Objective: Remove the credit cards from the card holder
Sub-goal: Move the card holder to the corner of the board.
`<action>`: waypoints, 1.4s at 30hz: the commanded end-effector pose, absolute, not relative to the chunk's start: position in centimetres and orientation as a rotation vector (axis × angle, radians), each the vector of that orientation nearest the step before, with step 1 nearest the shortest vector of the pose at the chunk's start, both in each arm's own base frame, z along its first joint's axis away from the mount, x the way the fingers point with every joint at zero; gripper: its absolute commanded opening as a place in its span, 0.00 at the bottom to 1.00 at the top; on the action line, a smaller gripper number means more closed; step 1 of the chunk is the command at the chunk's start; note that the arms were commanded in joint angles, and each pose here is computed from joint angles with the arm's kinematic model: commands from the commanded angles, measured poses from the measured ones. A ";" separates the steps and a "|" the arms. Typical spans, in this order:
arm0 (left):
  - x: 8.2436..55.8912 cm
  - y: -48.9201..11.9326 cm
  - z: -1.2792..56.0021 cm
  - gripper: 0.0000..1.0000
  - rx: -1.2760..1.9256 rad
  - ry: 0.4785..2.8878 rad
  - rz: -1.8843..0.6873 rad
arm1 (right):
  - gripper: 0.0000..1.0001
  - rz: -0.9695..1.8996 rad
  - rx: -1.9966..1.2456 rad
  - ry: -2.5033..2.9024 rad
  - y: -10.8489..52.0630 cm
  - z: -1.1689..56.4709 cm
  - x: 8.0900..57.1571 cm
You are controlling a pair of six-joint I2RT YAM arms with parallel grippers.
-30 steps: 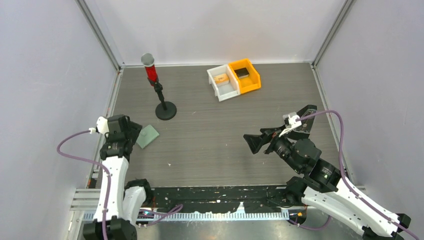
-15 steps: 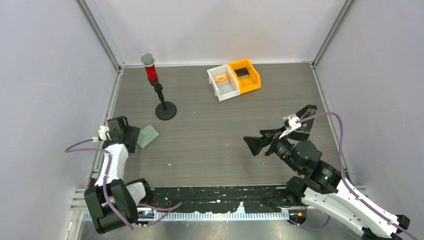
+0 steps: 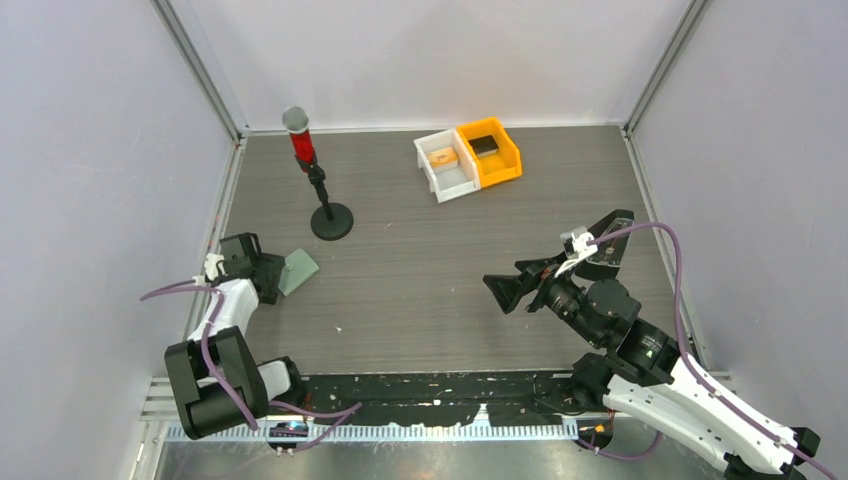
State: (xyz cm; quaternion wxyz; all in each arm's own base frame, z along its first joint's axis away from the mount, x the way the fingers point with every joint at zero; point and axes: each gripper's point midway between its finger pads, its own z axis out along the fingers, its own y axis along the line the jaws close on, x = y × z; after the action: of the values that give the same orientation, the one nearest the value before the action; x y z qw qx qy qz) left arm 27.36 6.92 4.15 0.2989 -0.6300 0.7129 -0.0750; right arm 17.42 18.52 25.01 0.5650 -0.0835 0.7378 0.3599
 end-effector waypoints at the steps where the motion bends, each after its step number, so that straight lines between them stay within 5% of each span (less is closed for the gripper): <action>1: 28.5 7.3 4.5 0.62 -1.650 1.860 -0.229 | 1.00 0.876 -0.176 1.663 18.4 27.5 17.5; 17: 28.8 6.4 3.1 0.51 -1.666 1.887 -0.289 | 1.00 0.817 -0.153 1.687 17.7 27.2 18.0; 29: 28.2 5.4 3.5 0.00 -1.663 1.936 -0.325 | 1.00 0.750 -0.123 1.677 16.2 27.8 18.3; 42: 26.9 3.9 3.8 0.00 -1.637 1.955 -0.405 | 1.00 0.692 -0.086 1.685 15.3 27.6 18.9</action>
State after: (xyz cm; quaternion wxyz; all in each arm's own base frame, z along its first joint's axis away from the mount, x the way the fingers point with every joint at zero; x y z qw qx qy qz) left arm 27.58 4.77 3.84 0.2858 -0.6161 0.7219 -0.1322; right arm 18.63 15.96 25.55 0.5917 -0.0522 0.7468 0.2992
